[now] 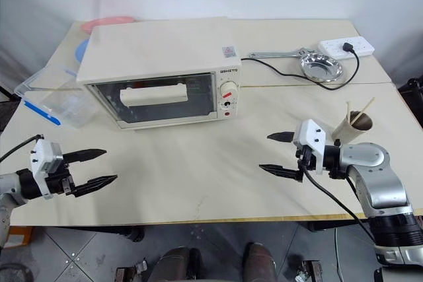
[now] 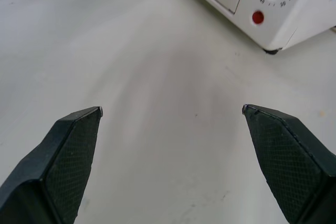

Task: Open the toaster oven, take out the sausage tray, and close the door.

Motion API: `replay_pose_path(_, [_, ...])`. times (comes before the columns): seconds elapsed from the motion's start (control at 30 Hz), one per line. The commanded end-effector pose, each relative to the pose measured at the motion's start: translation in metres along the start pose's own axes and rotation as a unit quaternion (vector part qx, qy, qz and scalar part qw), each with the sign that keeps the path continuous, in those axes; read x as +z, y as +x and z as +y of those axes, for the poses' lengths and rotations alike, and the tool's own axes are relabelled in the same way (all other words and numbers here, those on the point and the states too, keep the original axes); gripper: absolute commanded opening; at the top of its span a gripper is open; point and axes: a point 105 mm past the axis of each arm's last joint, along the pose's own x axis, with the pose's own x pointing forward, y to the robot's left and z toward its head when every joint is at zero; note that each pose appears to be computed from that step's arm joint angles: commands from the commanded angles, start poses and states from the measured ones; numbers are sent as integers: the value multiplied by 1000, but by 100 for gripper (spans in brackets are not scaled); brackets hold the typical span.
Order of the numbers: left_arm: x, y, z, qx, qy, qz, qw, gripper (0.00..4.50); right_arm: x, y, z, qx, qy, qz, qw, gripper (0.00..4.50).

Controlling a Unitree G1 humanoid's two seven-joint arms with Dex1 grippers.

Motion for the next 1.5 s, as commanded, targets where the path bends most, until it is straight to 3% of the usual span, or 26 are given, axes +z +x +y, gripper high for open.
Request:
replay_pose_path(0.03, [7, 0, 2, 11, 10, -11, 1000, 448, 9, 2, -1, 1, -16, -12, 1000, 450])
replay_pose_path(0.4, [28, -1, 13, 70, 4, -54, 996, 448, 47, 33, 5, 31, 28, -62, 997, 450])
replay_pose_path(0.53, [40, -3, 9, 56, -14, -106, 993, 448, 79, 71, 8, 67, 11, -100, 993, 450])
replay_pose_path(0.77, [58, -14, 17, 88, -4, -166, 982, 448, 101, 102, 6, 100, -23, -125, 987, 450])
replay_pose_path(1.0, [64, -22, 17, 100, -4, -186, 977, 448, 132, 132, -2, 112, -51, -148, 981, 450])
replay_pose_path(1.17, [65, -25, 15, 105, -2, -191, 976, 448, 147, 139, -2, 109, -77, -165, 977, 450])
replay_pose_path(1.3, [66, -28, 14, 111, -4, -195, 974, 448, 164, 138, 24, 158, -100, -192, 963, 450])
replay_pose_path(1.5, [72, -35, 22, 134, -1, -202, 970, 448, 154, 130, 50, 211, -100, -183, 955, 450])
